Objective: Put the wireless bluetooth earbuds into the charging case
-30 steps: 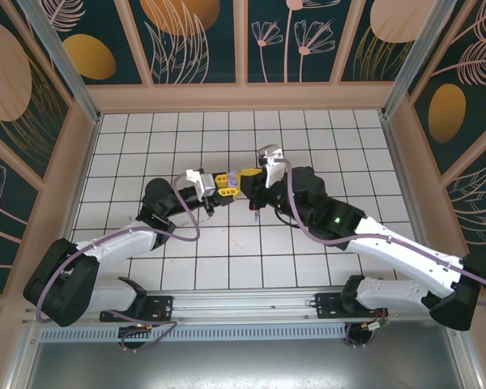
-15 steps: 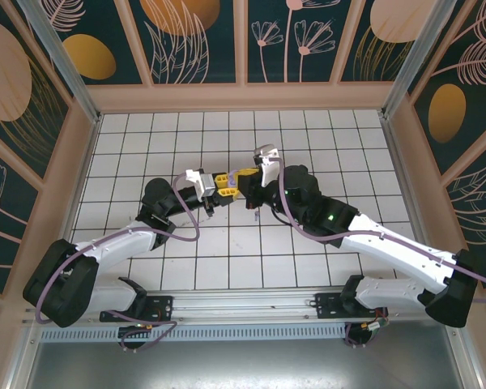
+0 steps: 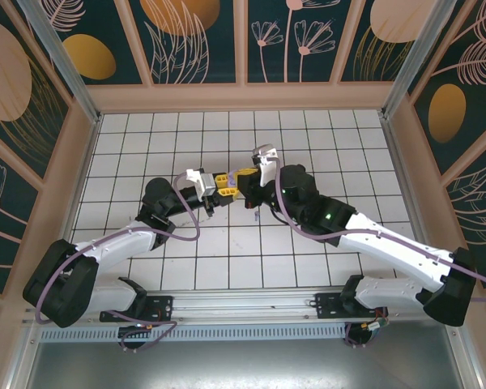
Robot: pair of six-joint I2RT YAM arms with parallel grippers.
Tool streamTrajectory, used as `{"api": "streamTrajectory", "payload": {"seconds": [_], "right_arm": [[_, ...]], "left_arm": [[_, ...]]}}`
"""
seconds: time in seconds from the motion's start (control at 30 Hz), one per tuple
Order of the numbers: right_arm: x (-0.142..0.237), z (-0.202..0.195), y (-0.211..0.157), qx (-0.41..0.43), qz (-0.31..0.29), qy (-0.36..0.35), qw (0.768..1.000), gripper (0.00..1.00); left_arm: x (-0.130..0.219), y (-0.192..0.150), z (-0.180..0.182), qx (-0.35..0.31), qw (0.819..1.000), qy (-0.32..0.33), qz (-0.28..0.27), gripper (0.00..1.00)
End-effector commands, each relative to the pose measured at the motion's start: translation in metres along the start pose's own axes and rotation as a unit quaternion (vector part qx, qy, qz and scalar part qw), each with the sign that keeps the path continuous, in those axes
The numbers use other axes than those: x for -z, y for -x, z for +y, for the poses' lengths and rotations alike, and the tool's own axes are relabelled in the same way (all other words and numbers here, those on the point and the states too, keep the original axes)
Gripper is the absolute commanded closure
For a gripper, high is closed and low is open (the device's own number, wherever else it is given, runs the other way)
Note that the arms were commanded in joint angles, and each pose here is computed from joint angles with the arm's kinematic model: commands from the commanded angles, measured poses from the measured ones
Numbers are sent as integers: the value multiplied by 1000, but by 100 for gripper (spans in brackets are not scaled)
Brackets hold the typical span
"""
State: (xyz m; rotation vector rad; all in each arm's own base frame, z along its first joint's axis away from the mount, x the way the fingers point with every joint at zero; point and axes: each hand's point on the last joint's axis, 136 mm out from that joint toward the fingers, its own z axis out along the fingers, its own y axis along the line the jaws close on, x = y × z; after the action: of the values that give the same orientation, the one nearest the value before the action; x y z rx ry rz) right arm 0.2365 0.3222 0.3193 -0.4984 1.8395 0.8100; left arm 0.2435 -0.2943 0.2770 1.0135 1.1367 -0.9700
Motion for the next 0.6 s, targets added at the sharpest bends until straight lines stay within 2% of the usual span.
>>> {"api": "streamTrajectory", "payload": {"seconds": [0.0,0.33,0.57], "right_arm": [[-10,-3,-20,25,36,-14,999,94],[-26,6,-49,89,87,-32,992,94],[-26,3,-45,81,79,-45,993,92]], "left_arm": [[-1,35,-9,-43,998,-24,-45,100],[-1,34,-7,-39,998,-20,-44,100],[-2,33,-6,-36,998,-19,-42,100]]}}
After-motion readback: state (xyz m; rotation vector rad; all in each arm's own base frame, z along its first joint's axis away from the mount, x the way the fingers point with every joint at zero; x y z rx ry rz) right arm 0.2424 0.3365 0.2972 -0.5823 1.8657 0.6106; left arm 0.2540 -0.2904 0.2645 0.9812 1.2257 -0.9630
